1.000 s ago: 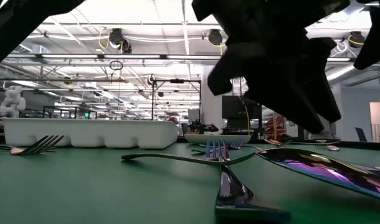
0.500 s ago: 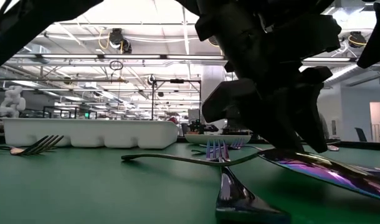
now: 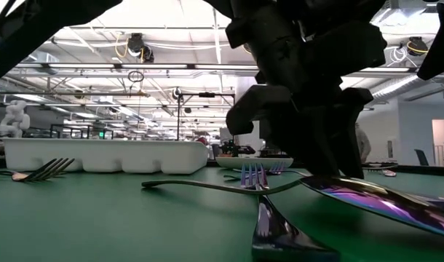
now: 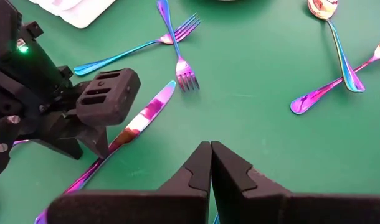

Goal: Sort silverware
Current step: Put the blue knife into the silverware tray

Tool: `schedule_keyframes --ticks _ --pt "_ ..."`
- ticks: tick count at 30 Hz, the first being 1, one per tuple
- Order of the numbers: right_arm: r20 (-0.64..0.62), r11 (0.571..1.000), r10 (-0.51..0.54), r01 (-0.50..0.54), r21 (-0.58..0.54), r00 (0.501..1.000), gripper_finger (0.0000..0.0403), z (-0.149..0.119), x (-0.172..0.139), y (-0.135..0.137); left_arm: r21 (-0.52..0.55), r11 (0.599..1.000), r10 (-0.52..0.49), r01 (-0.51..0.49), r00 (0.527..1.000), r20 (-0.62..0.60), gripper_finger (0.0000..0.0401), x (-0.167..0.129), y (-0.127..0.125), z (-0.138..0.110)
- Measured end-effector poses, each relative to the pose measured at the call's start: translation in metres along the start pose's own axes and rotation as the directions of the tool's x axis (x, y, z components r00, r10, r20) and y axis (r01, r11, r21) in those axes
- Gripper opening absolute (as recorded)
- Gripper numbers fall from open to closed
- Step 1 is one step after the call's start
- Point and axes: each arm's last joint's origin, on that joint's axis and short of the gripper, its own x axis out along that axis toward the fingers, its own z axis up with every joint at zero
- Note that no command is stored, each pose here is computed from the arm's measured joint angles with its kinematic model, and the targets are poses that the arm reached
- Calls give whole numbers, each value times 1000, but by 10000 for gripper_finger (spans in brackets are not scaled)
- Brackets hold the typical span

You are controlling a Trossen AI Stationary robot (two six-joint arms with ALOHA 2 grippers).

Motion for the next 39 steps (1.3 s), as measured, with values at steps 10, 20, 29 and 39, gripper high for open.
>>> schedule_keyframes --ticks 10,20,29,39 --pt "-1 1000 0 0 -3 1000 0 0 0 0 -63 997 -53 49 997 -62 176 -7 -7 3" --pt "0 1000 2 -2 -2 1000 0 0 0 0 43 999 -22 23 999 -24 176 -25 -8 27" --pt "-3 1000 6 -6 -3 1000 0 0 0 1 37 999 17 -17 1000 -1 176 -23 4 19" --pt "-4 1000 10 -10 -4 1000 0 0 0 1 -14 999 -31 31 999 8 176 -27 15 2"
